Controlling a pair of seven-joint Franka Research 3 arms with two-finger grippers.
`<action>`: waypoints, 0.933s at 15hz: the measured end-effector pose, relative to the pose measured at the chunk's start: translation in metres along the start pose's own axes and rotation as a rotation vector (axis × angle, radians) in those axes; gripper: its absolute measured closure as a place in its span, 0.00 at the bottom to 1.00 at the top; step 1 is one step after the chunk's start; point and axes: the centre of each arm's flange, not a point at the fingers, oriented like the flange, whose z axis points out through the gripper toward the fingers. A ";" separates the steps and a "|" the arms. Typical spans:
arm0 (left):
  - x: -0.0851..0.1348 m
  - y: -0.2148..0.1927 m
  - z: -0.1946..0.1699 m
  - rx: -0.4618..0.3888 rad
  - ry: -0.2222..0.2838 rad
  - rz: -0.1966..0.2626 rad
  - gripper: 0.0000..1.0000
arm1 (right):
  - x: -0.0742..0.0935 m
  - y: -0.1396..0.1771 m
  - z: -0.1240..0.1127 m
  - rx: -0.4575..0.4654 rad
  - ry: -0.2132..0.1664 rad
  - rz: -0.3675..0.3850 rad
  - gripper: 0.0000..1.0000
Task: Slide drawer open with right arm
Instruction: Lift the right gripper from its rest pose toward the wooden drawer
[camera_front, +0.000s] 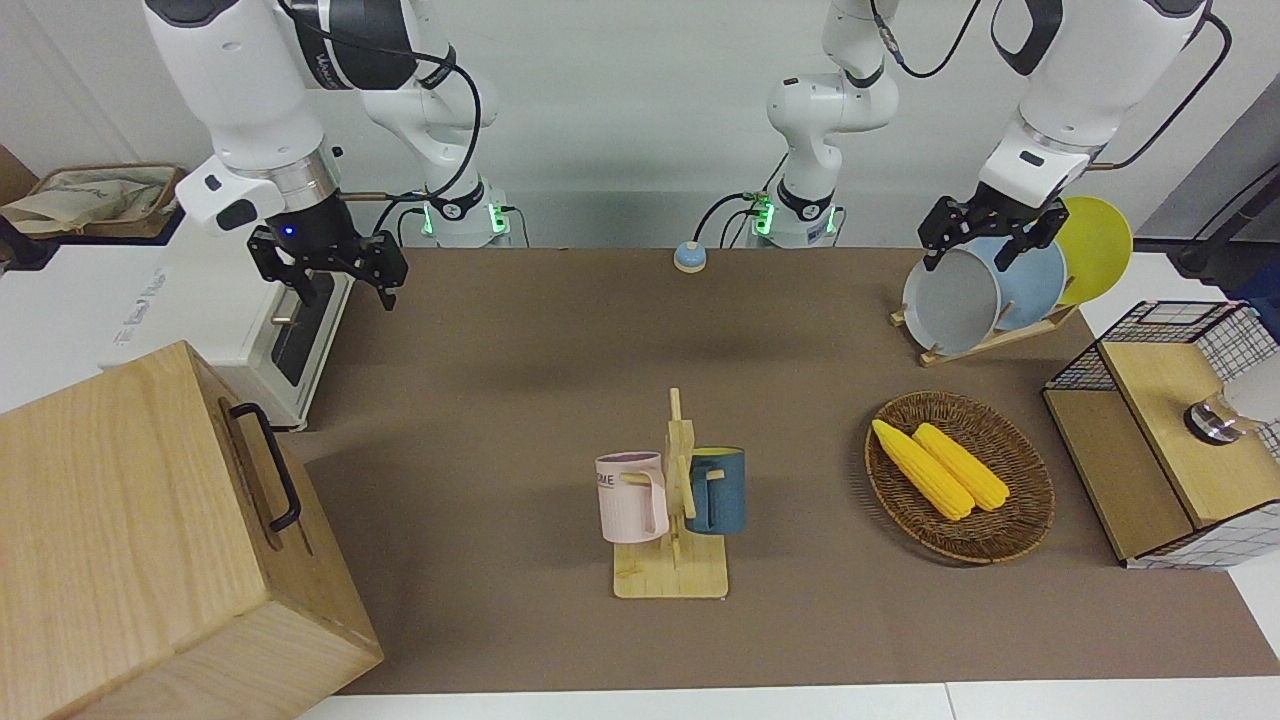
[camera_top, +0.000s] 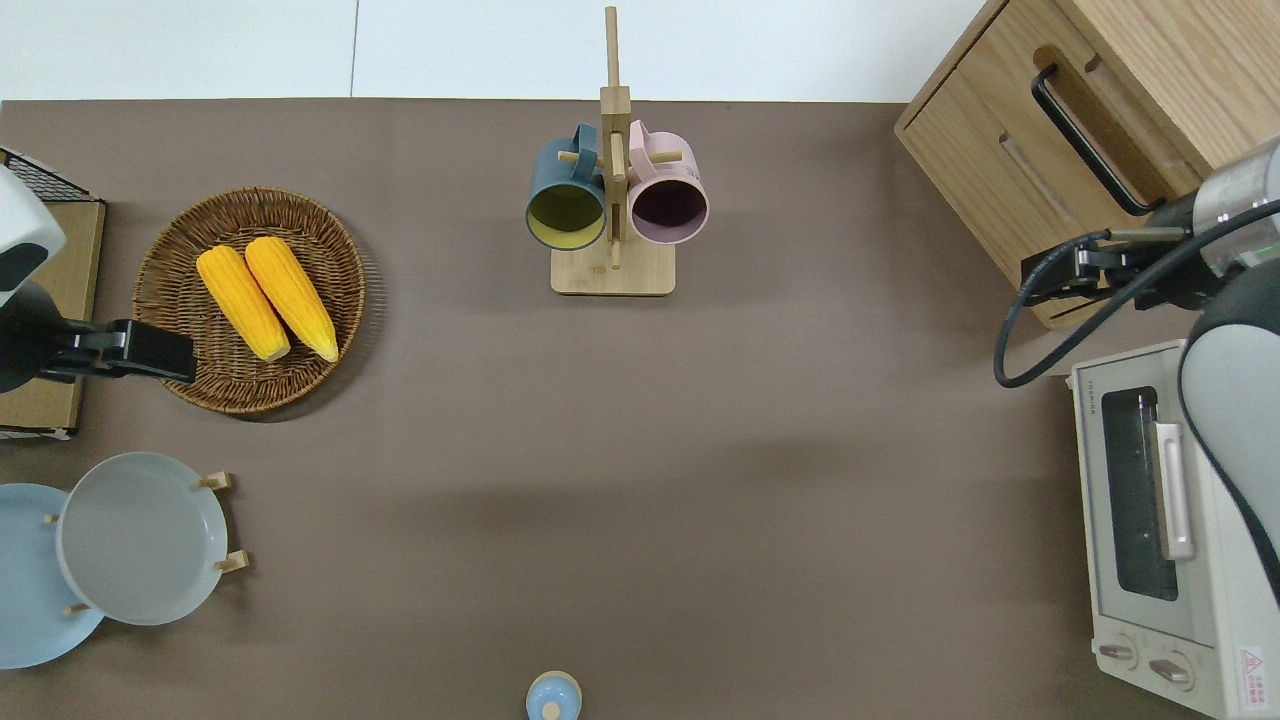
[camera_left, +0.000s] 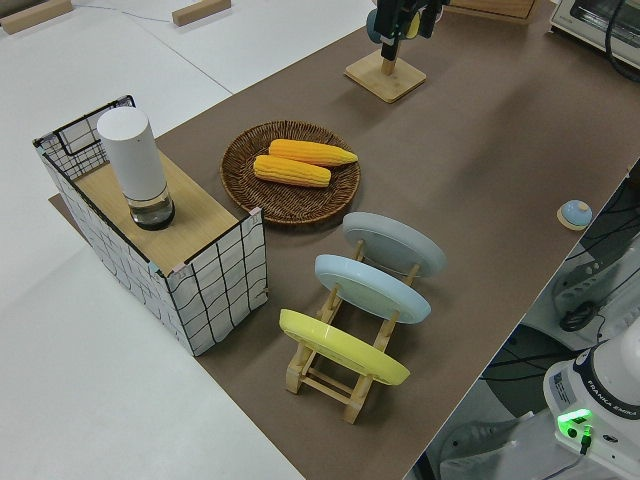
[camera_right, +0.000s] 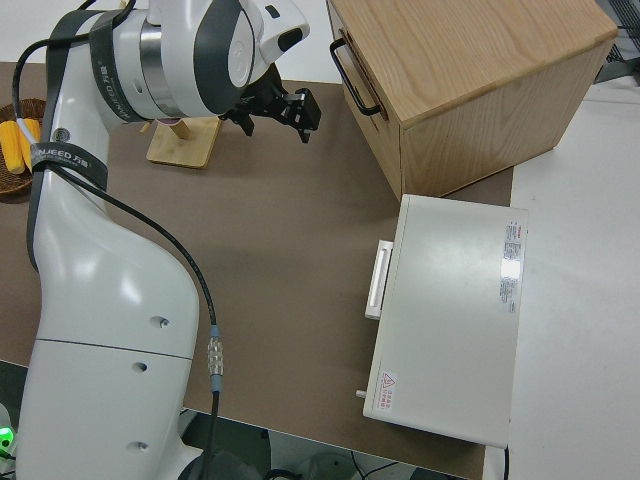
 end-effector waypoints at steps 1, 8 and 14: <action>0.000 0.000 0.000 0.000 0.000 0.000 0.00 | 0.000 0.000 0.000 0.000 0.000 0.000 0.01; 0.000 0.000 0.000 0.000 0.000 0.000 0.00 | -0.001 -0.005 0.000 0.011 -0.002 -0.006 0.01; 0.000 0.000 0.000 0.000 0.000 0.000 0.00 | -0.001 -0.008 0.001 0.033 -0.008 -0.008 0.01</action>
